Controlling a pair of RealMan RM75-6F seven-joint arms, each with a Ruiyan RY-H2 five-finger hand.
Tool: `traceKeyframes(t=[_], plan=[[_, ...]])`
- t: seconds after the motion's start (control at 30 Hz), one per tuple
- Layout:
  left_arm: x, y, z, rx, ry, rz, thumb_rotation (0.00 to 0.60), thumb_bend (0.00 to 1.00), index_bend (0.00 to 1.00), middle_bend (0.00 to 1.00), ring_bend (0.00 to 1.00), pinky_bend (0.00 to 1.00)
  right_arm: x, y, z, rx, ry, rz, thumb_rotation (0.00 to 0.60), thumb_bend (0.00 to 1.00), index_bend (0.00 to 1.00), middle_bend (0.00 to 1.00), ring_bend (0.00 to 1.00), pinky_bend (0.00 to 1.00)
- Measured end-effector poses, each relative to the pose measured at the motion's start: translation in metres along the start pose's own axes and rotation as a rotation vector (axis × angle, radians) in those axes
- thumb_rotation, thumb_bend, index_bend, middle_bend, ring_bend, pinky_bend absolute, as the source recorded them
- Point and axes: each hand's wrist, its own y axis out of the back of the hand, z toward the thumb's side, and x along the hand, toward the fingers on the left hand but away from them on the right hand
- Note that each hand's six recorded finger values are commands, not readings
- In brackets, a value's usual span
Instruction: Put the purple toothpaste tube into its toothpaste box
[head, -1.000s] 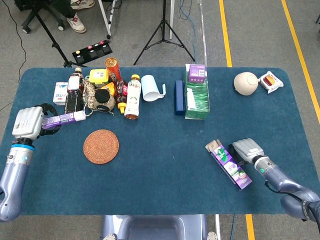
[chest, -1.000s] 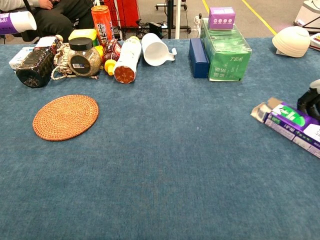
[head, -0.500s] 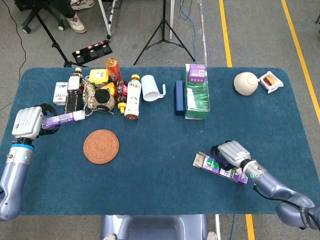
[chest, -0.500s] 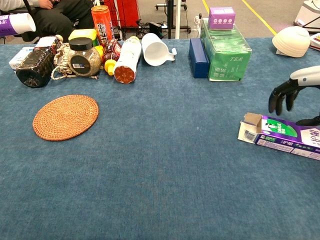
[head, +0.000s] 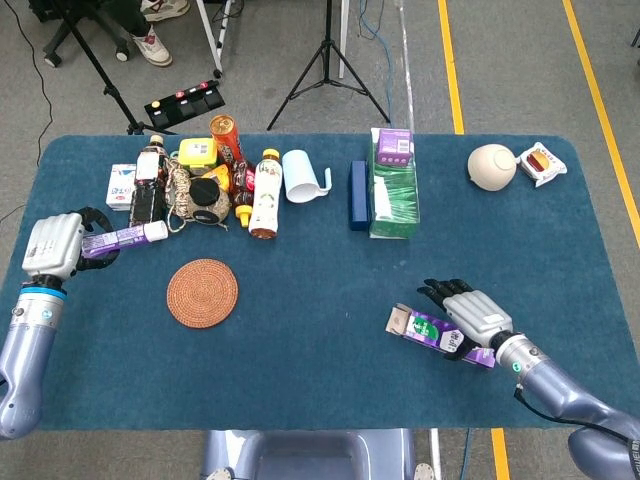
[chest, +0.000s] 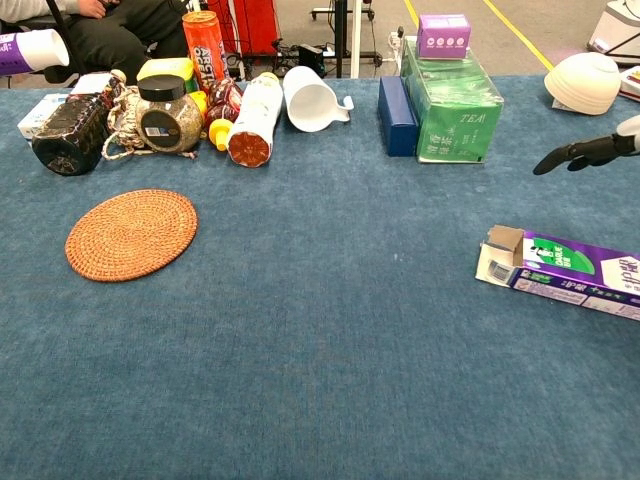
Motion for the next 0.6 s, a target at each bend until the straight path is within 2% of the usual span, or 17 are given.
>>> traceKeyframes(t=[0.27, 0.6], plan=[[0.000, 0.000, 0.000, 0.000, -0.002, 0.001, 0.600, 0.27, 0.58, 0.41, 0.39, 0.62, 0.004, -0.028, -0.008, -0.002, -0.039, 0.020, 0.600, 0.12, 0.03, 0.00, 0.00, 0.00], [0.001, -0.002, -0.001, 0.008, 0.001, -0.004, 0.600, 0.27, 0.58, 0.41, 0.39, 0.62, -0.003, -0.047, -0.031, 0.024, -0.098, 0.018, 0.600, 0.12, 0.03, 0.00, 0.00, 0.00]])
